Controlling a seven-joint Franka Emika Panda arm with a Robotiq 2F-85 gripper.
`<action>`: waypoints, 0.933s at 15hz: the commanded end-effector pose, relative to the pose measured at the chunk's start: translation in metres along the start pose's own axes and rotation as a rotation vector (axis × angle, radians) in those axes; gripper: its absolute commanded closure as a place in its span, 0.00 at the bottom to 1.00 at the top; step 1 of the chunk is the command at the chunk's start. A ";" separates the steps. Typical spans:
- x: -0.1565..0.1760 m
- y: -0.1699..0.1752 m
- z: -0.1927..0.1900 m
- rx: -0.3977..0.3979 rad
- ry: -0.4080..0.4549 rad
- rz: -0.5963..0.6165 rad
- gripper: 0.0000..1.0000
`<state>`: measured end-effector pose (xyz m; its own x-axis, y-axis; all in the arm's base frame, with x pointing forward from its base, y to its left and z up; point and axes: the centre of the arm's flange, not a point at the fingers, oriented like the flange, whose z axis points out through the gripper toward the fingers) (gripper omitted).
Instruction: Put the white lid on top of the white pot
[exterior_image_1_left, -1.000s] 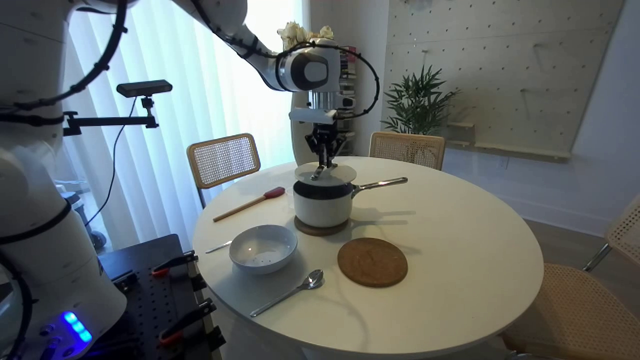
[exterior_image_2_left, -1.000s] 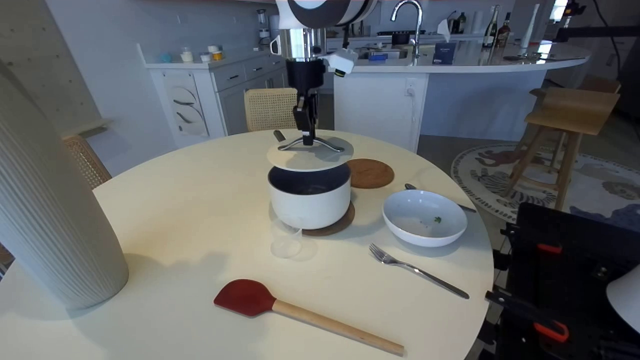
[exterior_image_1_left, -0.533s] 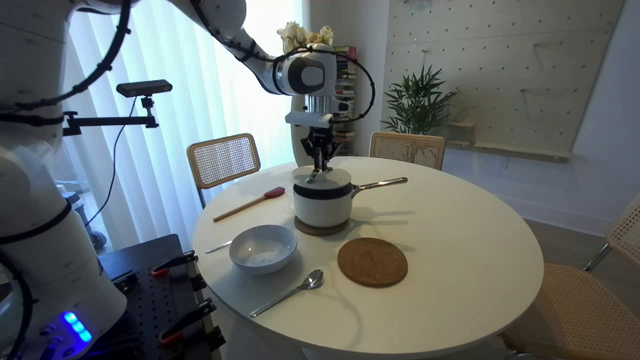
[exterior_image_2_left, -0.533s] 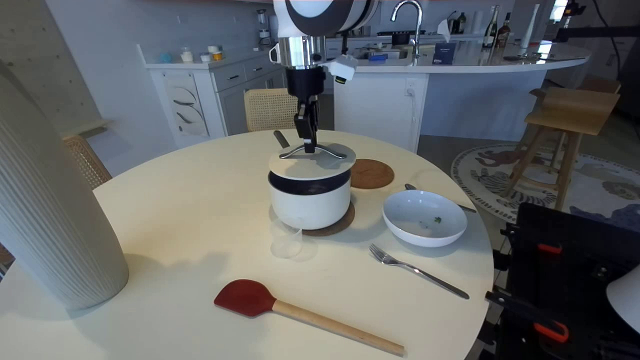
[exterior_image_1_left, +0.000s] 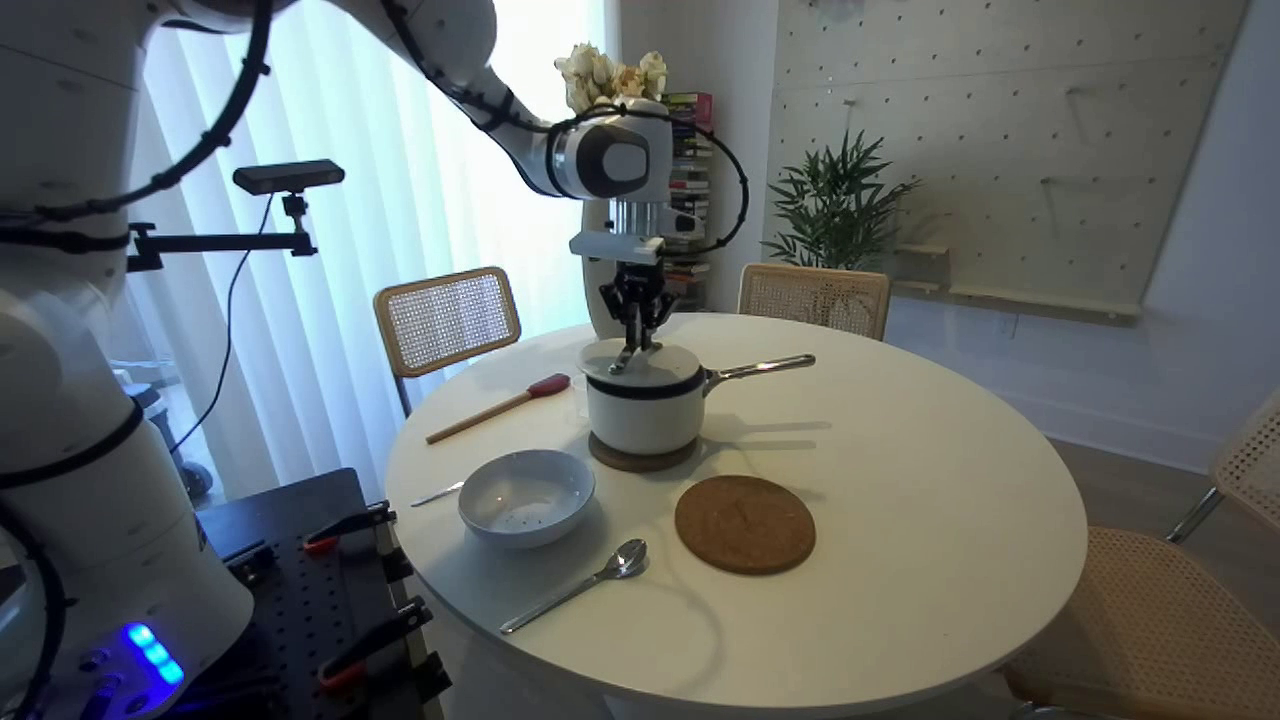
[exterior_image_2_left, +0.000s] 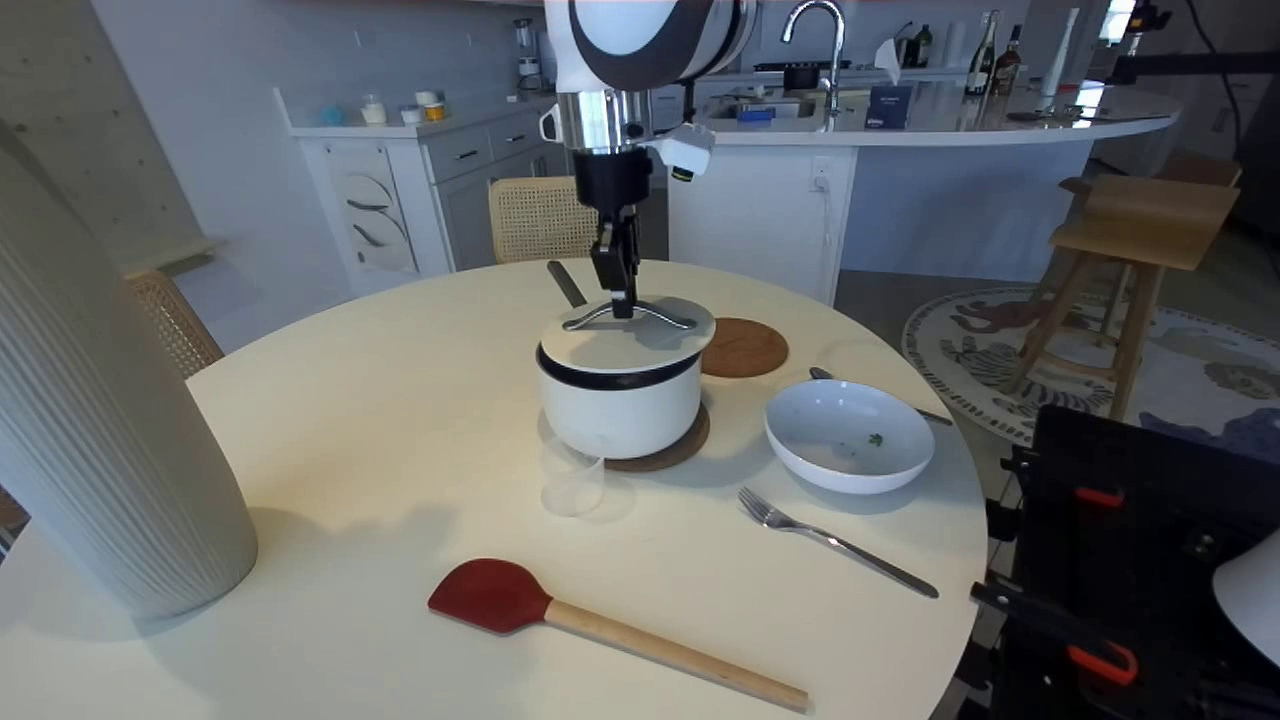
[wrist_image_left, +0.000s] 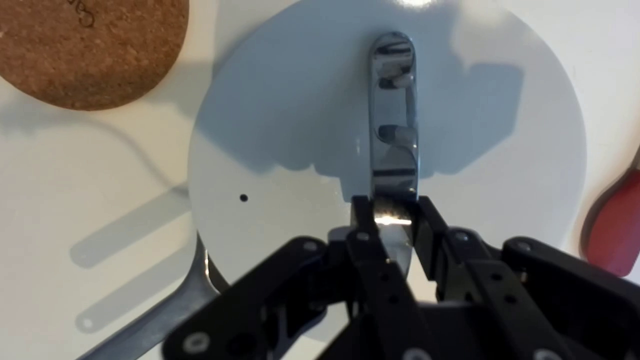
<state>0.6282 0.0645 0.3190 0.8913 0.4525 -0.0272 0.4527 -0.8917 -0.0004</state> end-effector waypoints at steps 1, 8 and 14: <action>0.002 -0.001 -0.008 -0.003 0.032 -0.020 0.94; 0.012 0.000 0.007 -0.024 0.059 -0.026 0.94; 0.018 0.002 0.011 -0.051 0.080 -0.039 0.94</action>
<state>0.6376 0.0679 0.2978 0.8849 0.4654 0.0206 0.4649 -0.8851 0.0221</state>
